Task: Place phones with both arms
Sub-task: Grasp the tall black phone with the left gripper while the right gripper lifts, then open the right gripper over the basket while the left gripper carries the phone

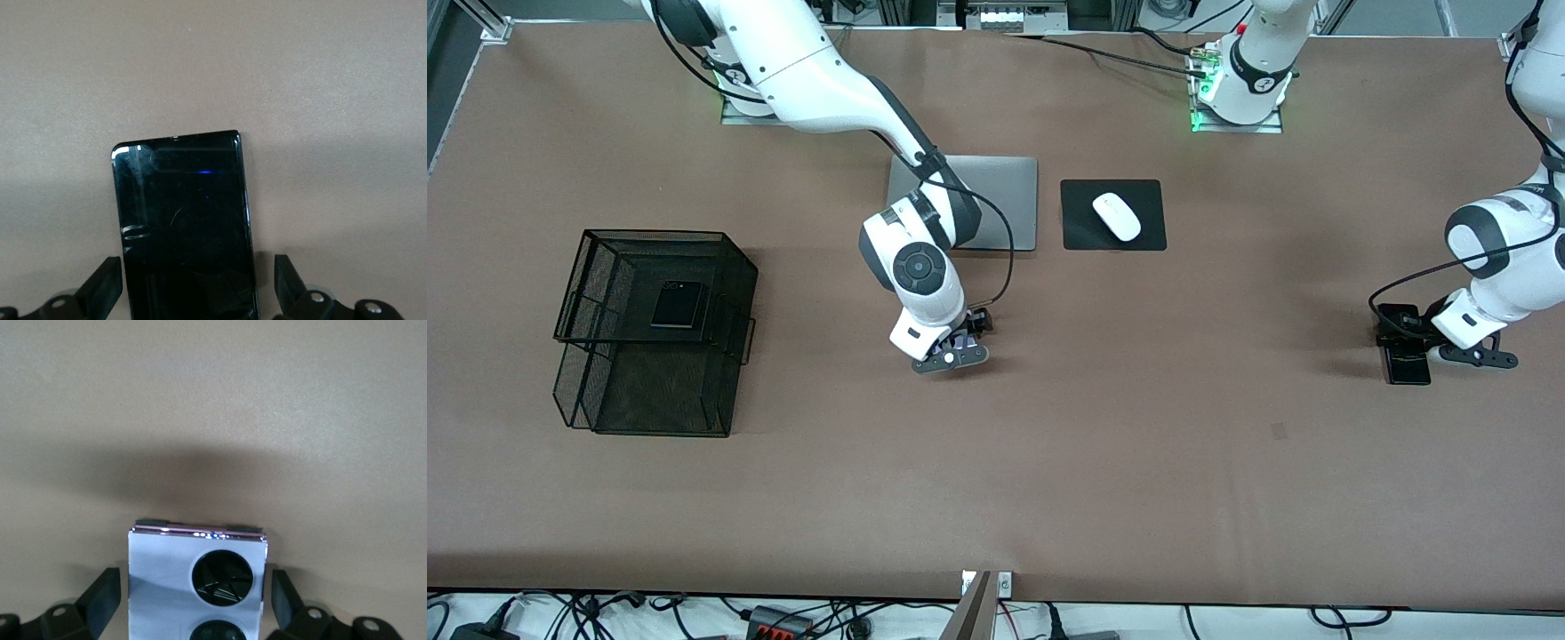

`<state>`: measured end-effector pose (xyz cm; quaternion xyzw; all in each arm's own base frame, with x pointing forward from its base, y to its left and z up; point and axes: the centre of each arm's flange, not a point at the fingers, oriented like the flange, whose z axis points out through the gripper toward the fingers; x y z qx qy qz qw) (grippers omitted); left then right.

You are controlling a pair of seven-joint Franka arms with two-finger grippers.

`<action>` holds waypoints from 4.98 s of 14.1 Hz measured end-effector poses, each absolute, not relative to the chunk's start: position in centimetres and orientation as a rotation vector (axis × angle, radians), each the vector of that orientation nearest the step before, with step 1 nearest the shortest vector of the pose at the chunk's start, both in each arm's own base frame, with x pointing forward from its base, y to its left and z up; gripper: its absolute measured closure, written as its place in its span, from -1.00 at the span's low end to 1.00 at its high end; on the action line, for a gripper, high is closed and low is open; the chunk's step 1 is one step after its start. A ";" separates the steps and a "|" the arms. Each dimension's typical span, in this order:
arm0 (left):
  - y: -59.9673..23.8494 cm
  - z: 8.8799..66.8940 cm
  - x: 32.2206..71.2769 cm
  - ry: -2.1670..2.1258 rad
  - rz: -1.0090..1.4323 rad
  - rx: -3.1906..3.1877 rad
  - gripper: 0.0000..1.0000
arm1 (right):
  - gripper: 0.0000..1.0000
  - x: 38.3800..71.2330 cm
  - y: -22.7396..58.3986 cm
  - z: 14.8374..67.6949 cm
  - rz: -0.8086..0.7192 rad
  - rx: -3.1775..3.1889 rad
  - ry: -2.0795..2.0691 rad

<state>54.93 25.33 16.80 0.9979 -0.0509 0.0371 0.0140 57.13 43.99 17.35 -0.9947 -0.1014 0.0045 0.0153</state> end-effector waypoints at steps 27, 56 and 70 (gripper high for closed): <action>-19.6 39.0 60.6 0.491 -0.181 2.948 -0.57 | -0.69 69.4 13.6 34.0 0.139 -3.135 0.078; -56.0 19.6 53.6 -0.017 0.324 2.920 -0.57 | -1.00 70.3 -5.0 26.3 0.255 -3.169 0.090; -54.9 20.4 56.2 -0.068 0.436 2.926 -1.00 | -1.00 70.5 -0.9 38.2 0.018 -3.157 -0.029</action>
